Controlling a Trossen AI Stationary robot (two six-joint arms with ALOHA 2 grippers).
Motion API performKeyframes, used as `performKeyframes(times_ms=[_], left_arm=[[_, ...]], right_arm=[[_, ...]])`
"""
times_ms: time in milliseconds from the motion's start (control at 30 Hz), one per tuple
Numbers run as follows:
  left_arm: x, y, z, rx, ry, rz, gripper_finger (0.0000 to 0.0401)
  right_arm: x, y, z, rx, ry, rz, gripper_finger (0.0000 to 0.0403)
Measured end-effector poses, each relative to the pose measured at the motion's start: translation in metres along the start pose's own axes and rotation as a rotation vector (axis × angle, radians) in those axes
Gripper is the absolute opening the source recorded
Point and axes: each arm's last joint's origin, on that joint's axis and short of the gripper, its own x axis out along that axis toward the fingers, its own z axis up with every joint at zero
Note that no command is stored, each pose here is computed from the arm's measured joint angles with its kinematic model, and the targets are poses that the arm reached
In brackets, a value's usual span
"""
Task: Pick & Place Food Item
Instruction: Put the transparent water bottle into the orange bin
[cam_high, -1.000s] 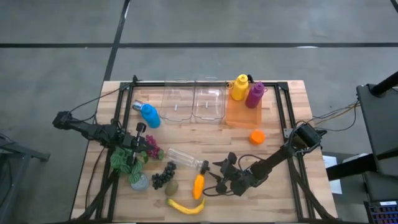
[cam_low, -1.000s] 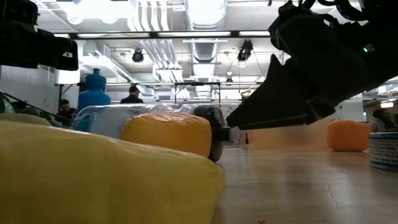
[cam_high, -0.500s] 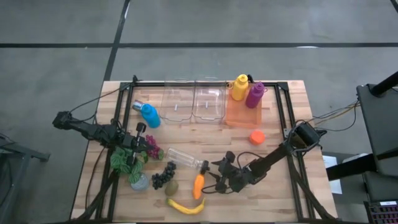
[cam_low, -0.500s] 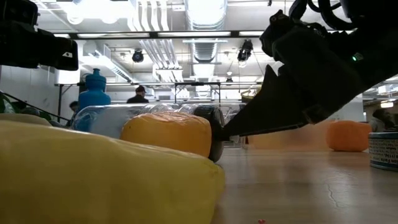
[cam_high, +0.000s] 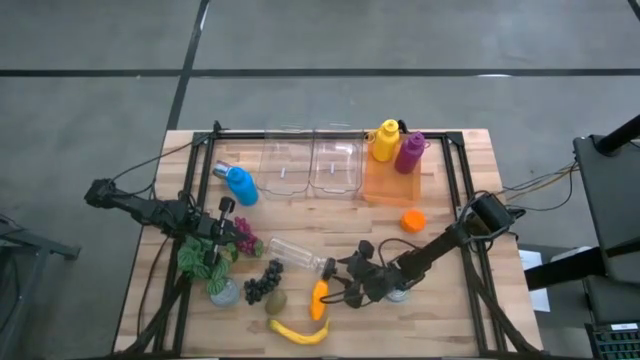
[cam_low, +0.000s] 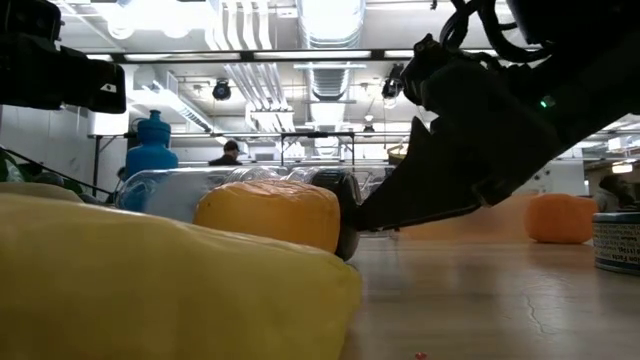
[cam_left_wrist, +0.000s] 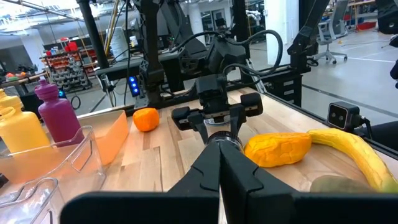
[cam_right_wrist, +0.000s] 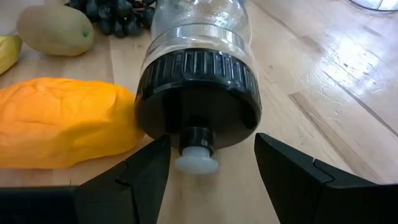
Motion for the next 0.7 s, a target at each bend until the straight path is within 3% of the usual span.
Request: performKeyframes(times_ms=[700], left_arm=[[0.0, 0.0, 0.0, 0.0, 0.0, 0.0, 0.0001]], right_arm=[[-0.0001, -0.0005, -0.0007, -0.003, 0.005, -0.007, 0.0216]])
